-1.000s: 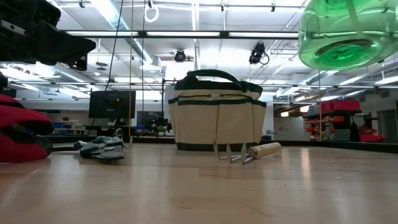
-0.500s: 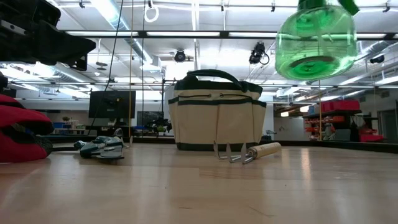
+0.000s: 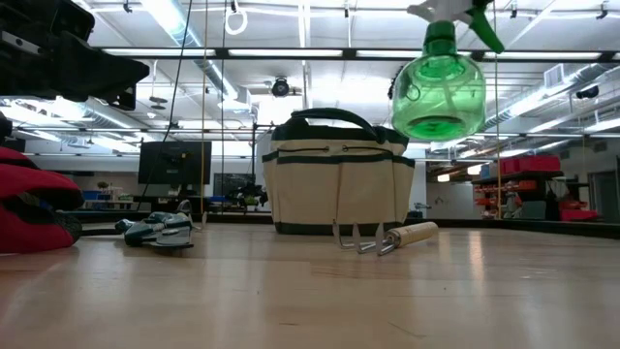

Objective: Pick & Place Garden tools in Gardening bag
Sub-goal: Put the green spray bottle into the gardening bag

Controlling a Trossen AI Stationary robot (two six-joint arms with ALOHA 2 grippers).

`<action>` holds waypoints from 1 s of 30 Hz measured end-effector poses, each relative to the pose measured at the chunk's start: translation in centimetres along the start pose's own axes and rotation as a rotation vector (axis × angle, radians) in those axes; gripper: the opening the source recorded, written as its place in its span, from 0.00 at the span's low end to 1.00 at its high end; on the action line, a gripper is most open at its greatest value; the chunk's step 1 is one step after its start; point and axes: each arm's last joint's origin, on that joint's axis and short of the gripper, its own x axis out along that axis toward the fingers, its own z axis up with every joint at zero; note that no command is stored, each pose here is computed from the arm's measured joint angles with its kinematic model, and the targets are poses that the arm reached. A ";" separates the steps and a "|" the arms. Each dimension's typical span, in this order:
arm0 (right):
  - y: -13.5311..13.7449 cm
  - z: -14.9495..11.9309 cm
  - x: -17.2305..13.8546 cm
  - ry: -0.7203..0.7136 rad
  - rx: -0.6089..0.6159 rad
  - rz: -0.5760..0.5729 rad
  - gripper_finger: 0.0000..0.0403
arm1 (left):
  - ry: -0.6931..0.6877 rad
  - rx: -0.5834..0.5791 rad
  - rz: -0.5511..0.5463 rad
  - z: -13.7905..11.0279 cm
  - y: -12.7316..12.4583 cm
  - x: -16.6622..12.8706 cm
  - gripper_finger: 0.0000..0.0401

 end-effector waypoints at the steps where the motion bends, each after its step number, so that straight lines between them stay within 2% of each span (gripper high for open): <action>1: -0.2 0.0 0.0 0.001 0.007 -0.002 0.14 | 0.000 0.000 0.000 0.0 0.0 0.0 0.10; 14: -1.2 0.0 -0.2 0.009 0.023 -0.022 0.14 | -0.003 0.000 0.000 0.0 0.0 0.0 0.10; 22: -0.8 1.0 -3.3 -0.126 0.007 -0.020 0.14 | -0.020 0.000 -0.002 0.2 0.0 0.0 0.10; 30: -0.6 1.4 -6.0 -0.228 0.001 -0.017 0.14 | -0.127 -0.002 0.006 1.2 0.1 -0.1 0.10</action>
